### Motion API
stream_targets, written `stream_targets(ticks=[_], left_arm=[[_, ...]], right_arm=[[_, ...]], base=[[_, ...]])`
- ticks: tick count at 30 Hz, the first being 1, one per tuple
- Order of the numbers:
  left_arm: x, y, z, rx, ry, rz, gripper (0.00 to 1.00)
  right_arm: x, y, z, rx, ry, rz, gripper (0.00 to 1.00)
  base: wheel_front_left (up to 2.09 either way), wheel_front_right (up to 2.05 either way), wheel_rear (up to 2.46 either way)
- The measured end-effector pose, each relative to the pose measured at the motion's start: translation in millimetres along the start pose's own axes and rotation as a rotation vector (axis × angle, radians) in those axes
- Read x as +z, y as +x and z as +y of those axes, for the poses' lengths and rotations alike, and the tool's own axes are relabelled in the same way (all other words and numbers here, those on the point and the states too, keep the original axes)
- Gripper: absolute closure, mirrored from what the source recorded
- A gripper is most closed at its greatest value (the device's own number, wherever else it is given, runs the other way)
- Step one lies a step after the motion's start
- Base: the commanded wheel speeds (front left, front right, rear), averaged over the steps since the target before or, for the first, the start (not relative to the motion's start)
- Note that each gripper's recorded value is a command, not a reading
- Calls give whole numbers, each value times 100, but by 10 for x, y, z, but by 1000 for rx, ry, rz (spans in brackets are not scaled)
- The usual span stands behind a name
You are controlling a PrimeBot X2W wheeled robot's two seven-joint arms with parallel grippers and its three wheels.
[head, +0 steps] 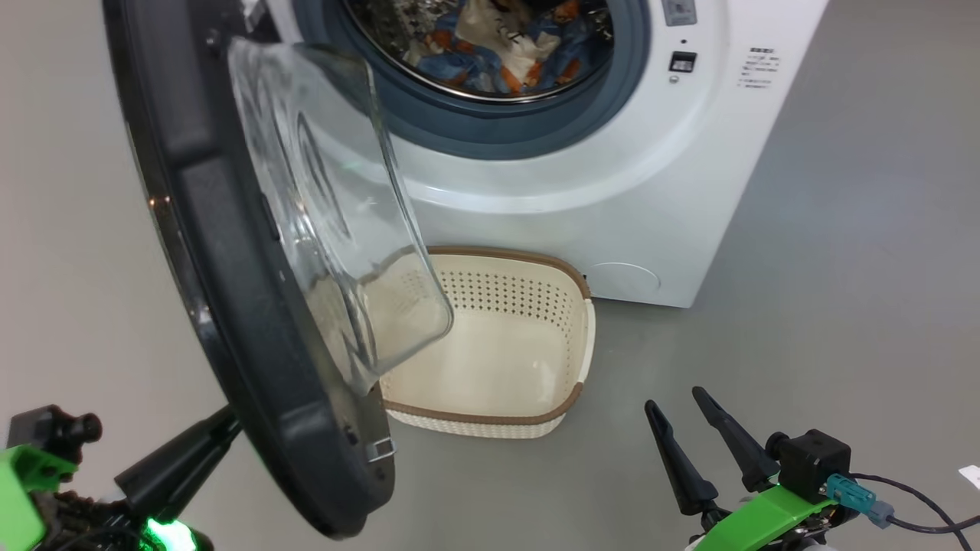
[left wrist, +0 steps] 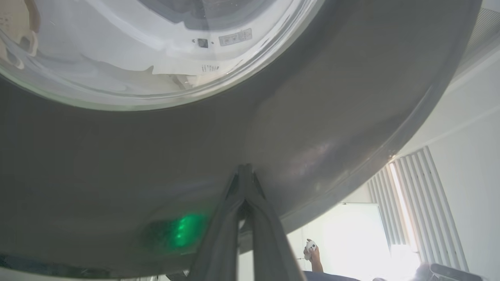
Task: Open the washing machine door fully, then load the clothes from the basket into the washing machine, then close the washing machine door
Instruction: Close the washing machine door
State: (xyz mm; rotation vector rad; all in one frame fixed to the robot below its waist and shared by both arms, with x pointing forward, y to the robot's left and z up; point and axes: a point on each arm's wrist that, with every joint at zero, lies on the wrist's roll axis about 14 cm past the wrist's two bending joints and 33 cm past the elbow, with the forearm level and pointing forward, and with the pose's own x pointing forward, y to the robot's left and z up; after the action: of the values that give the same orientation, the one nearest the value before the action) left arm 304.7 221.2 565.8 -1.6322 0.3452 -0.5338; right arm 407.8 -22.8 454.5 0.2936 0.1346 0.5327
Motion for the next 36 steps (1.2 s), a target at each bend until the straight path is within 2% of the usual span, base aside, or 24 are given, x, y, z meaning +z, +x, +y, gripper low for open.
stream_targets(ticks=[11,18,24,31,36], left_arm=[[-289,496,41,-46,-10,135,100],[-353,855,229,-39,-22,124,100],[-557,1228,344,-45,-49,201,100],[-569,1624,396,-63,-58,192,100],[-715,1902,404,-78,-73,254,100]], right_arm=[[87,-189,-278,-107,12,-32,0],[135,-329,-420,-171,23,-54,0],[146,-457,-571,-232,30,-63,0],[211,-540,-724,-286,30,-85,0],[219,-614,-828,-327,34,-90,0]], base=[[0,0,0],[0,0,0],[0,0,0],[0,0,0],[0,0,0]])
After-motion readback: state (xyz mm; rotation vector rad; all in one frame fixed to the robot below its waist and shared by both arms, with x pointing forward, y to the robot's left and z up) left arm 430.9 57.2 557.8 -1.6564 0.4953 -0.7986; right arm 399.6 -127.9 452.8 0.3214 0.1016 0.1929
